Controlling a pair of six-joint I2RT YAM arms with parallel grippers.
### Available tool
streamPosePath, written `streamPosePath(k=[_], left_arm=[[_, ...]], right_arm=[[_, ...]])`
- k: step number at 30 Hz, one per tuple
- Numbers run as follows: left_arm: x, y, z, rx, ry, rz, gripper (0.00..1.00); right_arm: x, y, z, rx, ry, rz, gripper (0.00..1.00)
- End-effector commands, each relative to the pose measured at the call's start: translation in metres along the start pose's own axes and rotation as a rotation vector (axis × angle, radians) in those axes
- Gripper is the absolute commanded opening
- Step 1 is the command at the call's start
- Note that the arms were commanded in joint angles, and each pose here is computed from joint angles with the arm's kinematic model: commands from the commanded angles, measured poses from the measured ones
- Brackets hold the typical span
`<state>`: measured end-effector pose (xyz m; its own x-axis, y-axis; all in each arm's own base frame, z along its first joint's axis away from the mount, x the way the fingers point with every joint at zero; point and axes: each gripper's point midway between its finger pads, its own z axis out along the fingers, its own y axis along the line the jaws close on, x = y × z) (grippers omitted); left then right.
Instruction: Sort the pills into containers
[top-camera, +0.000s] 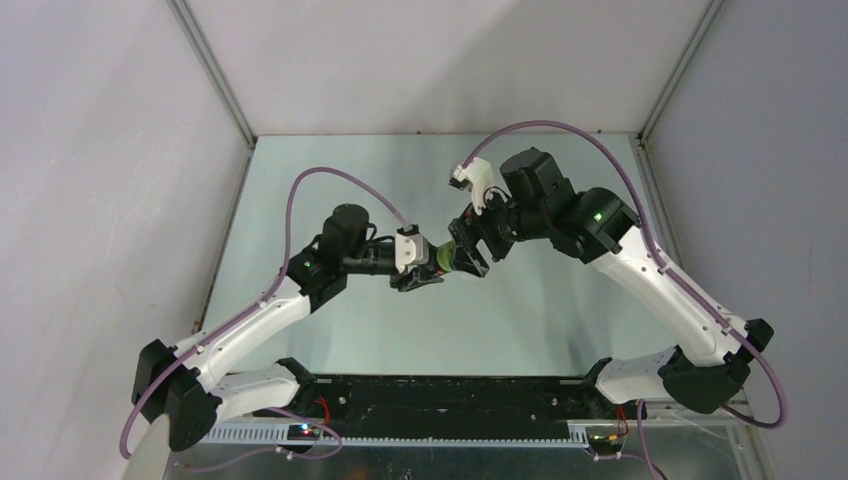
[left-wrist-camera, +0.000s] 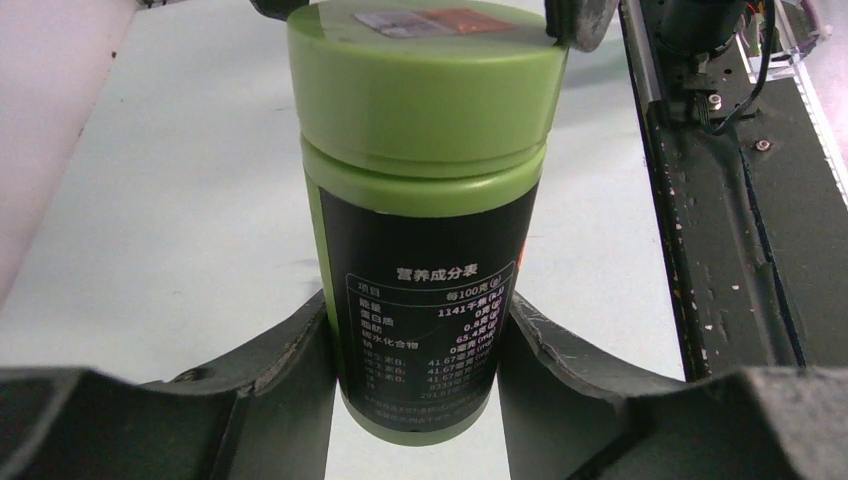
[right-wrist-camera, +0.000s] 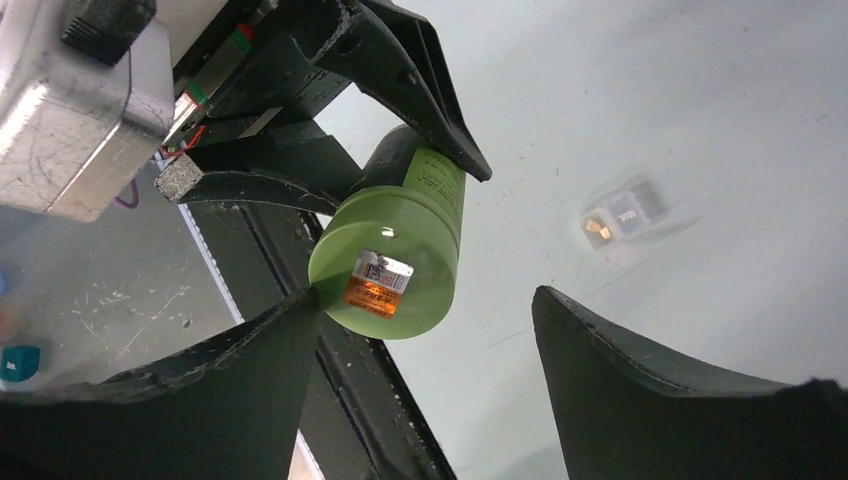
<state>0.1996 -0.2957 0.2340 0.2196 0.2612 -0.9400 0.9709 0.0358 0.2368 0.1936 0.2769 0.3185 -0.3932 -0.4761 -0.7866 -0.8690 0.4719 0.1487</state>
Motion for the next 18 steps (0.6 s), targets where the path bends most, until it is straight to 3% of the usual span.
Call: streamPosePath(k=[1, 9, 14, 18], left_arm=[[-0.03, 0.002, -0.002, 0.014, -0.074, 0.048, 0.0], [-0.028, 0.005, -0.003, -0.006, -0.065, 0.052, 0.0], [-0.027, 0.007, -0.004, -0.018, -0.06, 0.055, 0.0], [-0.027, 0.008, -0.005, -0.022, -0.061, 0.056, 0.0]], right_arm=[[-0.011, -0.005, 0.003, 0.027, -0.021, -0.02, 0.8], [-0.026, 0.001, 0.01, 0.016, -0.084, 0.06, 0.65], [-0.024, 0.009, 0.014, -0.012, -0.091, 0.066, 0.73], [-0.019, 0.009, 0.015, -0.003, -0.071, 0.072, 0.69]])
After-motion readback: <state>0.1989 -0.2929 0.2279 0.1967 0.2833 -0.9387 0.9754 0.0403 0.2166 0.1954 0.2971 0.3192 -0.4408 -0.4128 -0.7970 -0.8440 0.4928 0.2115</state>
